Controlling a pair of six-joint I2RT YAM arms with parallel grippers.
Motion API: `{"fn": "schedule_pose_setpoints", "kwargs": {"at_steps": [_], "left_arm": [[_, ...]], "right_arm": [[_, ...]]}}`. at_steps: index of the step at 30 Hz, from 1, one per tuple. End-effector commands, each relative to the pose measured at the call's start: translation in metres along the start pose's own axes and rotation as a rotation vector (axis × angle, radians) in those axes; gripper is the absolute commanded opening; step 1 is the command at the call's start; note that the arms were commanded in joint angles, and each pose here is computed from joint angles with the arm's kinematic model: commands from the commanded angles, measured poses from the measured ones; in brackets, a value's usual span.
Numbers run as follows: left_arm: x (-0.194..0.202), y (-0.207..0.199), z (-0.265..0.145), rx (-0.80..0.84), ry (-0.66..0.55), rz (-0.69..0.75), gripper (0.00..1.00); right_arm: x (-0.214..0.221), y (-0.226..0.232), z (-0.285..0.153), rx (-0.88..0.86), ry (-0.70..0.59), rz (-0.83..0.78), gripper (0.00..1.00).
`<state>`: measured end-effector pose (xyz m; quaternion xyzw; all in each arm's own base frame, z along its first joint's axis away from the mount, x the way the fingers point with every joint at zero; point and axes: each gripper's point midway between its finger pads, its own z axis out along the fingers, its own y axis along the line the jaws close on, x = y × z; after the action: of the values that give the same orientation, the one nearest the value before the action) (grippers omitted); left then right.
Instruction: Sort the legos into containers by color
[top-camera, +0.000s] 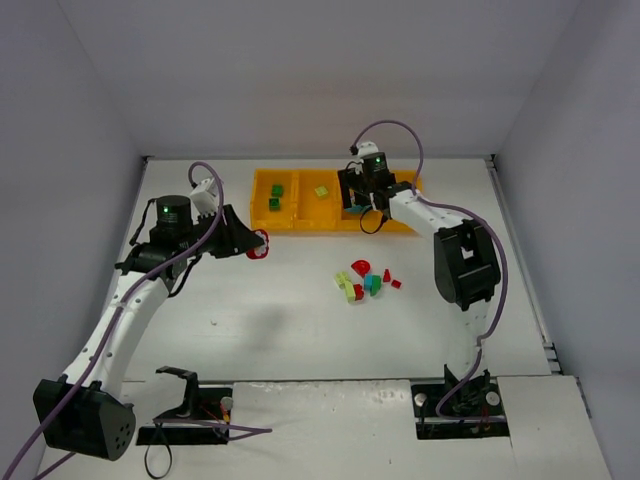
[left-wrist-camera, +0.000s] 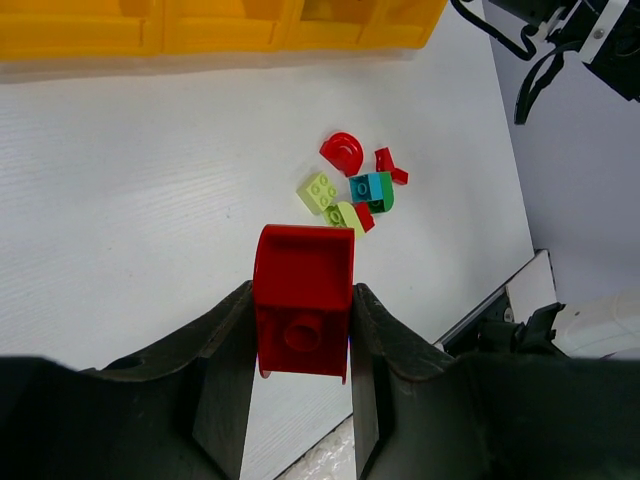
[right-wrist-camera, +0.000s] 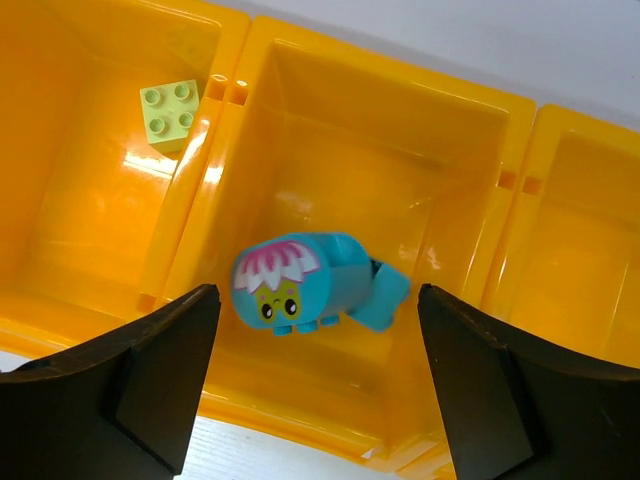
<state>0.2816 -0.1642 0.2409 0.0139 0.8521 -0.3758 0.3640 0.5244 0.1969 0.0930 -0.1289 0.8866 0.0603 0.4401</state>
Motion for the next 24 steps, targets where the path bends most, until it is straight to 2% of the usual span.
{"fn": "schedule_pose_setpoints", "kwargs": {"at_steps": [1,6,8,9,11,12,18,24], "left_arm": [[-0.021,-0.019,-0.002,0.063,-0.079,0.034,0.0],[-0.027,-0.023,-0.001,0.065,-0.102,0.035,0.0],[-0.032,-0.025,0.0,0.067,-0.122,0.022,0.0],[-0.033,-0.026,0.001,0.071,-0.128,0.018,0.0],[-0.04,-0.029,0.003,0.08,-0.154,0.001,0.0],[-0.042,-0.03,0.005,0.083,-0.16,-0.008,0.0],[-0.06,-0.05,0.02,0.139,-0.209,-0.053,0.0],[-0.069,-0.07,0.029,0.181,-0.243,-0.066,0.0]], "right_arm": [[-0.062,-0.004,-0.032,0.01,-0.157,0.006,0.77],[-0.069,0.008,-0.064,-0.065,-0.181,0.013,0.81],[-0.083,0.02,-0.094,-0.134,-0.23,0.034,0.81],[-0.075,0.029,-0.1,-0.166,-0.22,0.027,0.81],[-0.087,0.047,-0.133,-0.238,-0.279,0.006,0.81],[-0.075,0.063,-0.139,-0.276,-0.264,-0.025,0.81],[-0.065,0.137,-0.207,-0.509,-0.318,-0.119,0.77],[-0.064,0.172,-0.243,-0.632,-0.357,-0.085,0.77]]}}
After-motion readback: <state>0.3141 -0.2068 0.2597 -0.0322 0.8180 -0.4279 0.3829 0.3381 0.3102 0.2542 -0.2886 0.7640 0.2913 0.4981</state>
